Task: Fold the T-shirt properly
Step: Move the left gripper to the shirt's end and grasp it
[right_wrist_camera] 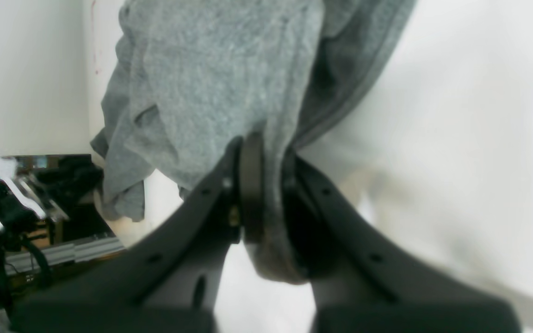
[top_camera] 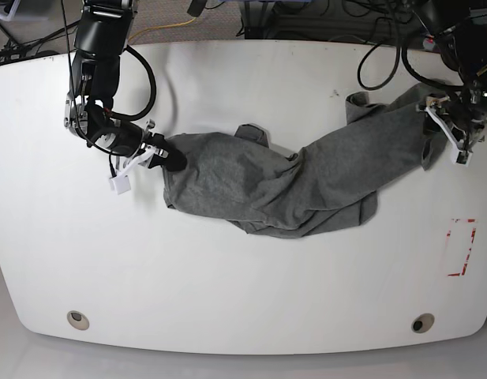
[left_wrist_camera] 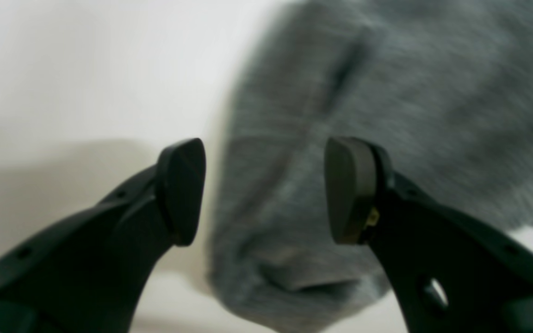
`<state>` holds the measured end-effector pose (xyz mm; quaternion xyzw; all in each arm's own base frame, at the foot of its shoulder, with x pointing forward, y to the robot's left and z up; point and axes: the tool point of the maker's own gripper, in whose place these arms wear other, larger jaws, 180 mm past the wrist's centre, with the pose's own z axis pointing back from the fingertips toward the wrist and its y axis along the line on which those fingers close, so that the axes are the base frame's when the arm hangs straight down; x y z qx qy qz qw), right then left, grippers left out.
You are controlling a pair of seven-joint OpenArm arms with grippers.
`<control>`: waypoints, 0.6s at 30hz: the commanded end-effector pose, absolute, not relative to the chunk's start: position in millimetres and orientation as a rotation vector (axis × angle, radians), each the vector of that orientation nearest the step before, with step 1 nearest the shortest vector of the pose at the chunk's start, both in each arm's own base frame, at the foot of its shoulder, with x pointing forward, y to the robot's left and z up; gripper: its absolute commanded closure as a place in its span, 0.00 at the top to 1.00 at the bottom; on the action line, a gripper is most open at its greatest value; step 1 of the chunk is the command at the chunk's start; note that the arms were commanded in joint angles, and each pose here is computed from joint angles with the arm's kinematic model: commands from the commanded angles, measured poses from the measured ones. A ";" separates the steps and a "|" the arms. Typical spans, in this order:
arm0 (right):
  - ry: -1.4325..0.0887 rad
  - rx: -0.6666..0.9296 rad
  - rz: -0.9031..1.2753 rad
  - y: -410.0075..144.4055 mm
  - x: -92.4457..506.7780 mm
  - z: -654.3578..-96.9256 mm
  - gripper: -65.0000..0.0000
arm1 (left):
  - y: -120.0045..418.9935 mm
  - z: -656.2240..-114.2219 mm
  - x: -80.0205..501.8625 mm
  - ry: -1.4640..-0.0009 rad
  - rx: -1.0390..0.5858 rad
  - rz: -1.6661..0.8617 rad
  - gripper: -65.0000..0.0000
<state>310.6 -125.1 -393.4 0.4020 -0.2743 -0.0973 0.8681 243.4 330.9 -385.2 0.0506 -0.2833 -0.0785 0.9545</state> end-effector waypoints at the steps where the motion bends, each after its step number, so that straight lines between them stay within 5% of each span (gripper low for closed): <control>1: -0.636 0.854 -0.190 -128.7 323.6 -376.8 0.03 | 346.9 -372.4 244.6 -0.589 0.153 -0.192 0.58; 18: -0.637 0.856 -0.190 -128.1 324.1 -376.3 0.03 | 369.7 -391.4 222.1 -0.508 0.156 -0.195 0.58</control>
